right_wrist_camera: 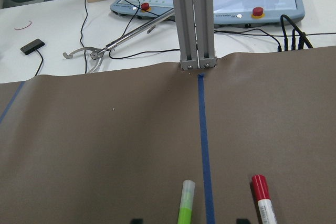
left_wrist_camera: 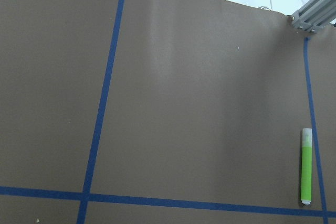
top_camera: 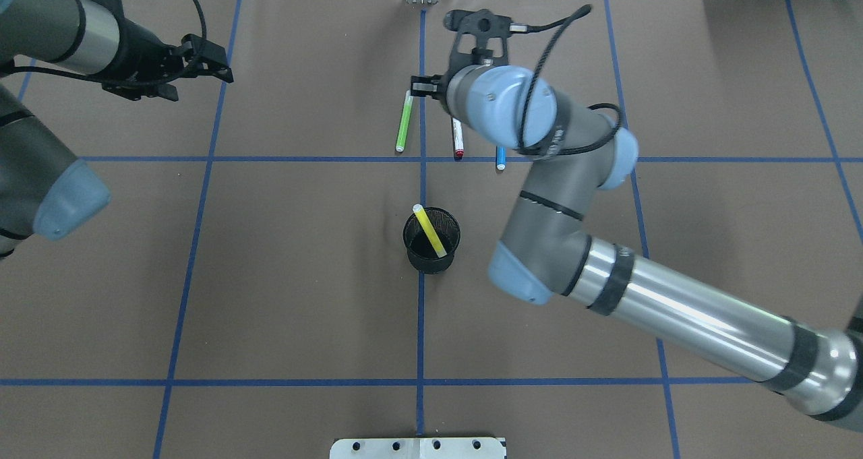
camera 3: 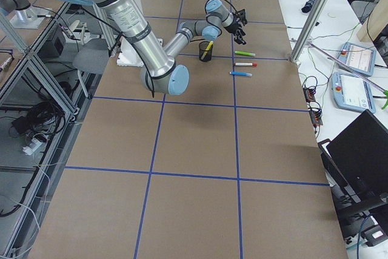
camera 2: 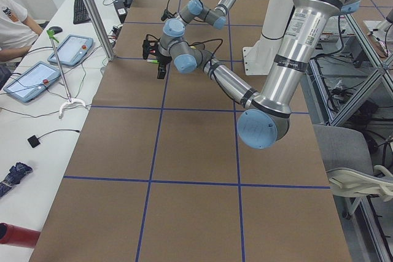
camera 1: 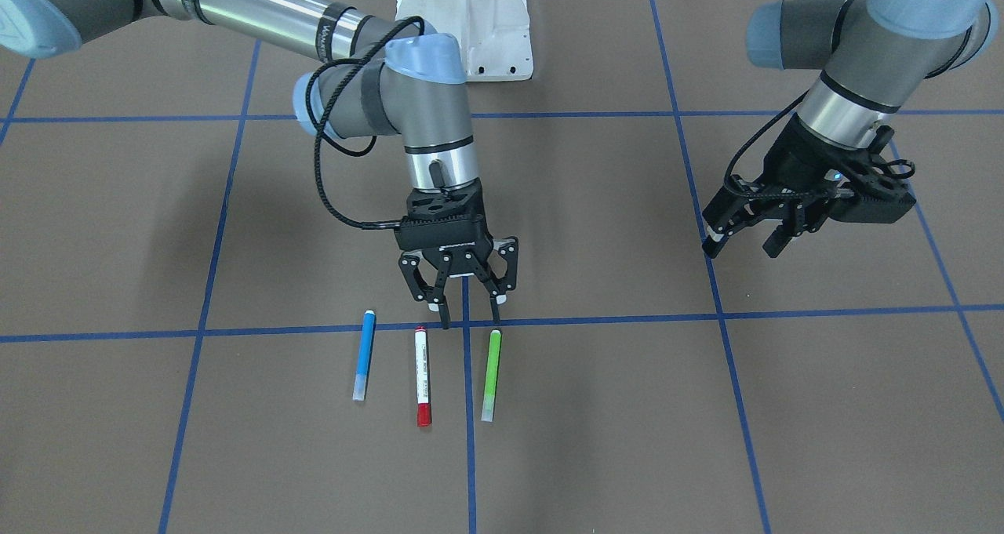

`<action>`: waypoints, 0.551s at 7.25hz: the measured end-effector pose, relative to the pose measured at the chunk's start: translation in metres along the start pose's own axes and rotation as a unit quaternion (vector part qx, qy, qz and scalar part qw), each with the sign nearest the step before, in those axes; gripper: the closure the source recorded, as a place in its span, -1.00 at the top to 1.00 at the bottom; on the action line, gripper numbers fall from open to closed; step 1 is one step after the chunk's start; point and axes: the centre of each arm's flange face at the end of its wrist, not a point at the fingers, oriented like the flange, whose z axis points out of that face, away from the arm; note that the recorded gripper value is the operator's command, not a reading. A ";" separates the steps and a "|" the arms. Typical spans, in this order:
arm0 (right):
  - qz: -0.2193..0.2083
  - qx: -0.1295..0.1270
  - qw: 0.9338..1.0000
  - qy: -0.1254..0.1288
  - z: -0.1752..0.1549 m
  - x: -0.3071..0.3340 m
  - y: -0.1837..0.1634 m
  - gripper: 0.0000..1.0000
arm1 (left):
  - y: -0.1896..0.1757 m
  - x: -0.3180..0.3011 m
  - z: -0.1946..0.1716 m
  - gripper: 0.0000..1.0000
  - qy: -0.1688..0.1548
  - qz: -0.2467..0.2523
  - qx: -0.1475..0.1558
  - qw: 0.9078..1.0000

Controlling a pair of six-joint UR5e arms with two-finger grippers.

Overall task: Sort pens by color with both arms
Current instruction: 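Open the right gripper and withdraw it while the left arm reaches in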

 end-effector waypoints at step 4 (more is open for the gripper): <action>0.069 -0.119 0.990 0.004 -0.057 0.190 -0.079 0.95 | 0.053 0.102 0.026 0.98 -0.027 -0.058 -0.104 0.993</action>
